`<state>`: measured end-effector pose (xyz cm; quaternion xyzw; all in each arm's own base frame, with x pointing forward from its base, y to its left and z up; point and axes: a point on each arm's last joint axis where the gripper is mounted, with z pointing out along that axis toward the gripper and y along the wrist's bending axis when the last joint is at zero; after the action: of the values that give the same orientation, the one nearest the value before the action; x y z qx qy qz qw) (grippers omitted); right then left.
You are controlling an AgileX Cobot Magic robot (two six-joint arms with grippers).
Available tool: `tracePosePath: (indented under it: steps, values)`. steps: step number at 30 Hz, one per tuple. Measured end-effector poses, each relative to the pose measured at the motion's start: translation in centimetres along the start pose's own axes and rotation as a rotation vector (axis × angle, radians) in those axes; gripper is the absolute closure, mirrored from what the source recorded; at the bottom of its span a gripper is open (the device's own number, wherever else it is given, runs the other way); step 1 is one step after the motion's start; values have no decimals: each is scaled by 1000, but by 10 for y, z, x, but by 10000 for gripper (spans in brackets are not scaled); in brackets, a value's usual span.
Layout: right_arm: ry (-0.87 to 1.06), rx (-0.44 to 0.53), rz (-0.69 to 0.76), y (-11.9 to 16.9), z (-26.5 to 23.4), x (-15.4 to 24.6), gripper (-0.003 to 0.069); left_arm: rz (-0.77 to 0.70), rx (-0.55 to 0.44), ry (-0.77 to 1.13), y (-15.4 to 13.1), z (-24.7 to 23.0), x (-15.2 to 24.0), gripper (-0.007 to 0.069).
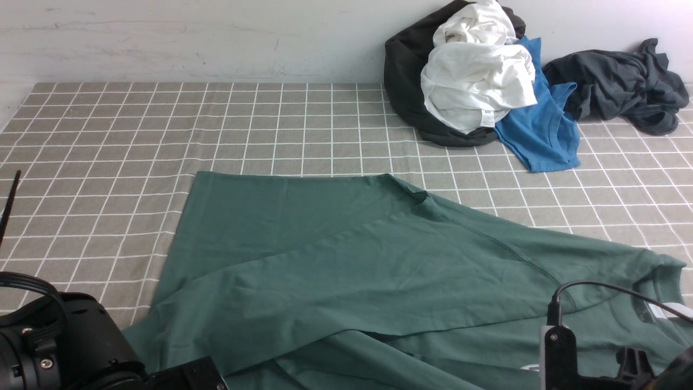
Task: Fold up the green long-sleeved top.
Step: Use both arms simultaneously to clamp the lower edge of the clothing fabric, then use both arms to drag the lower edge of the fabric forward and fold it over the upper edge
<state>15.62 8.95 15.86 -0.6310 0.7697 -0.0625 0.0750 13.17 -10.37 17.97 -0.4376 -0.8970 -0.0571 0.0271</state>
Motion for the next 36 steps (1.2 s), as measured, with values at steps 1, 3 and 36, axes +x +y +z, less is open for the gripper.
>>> tracePosePath:
  steps: [1, 3, 36]
  values:
    - [-3, 11, -9, -1, 0, 0, 254, 0, -1, -6, 0, 0, -1, 613]
    - [-17, 26, -13, -2, 0, -2, 362, 0, -1, -8, 0, 0, -1, 613]
    - [-276, 96, 298, -259, -61, -32, 648, -272, -290, -335, 231, -100, -118, 609]
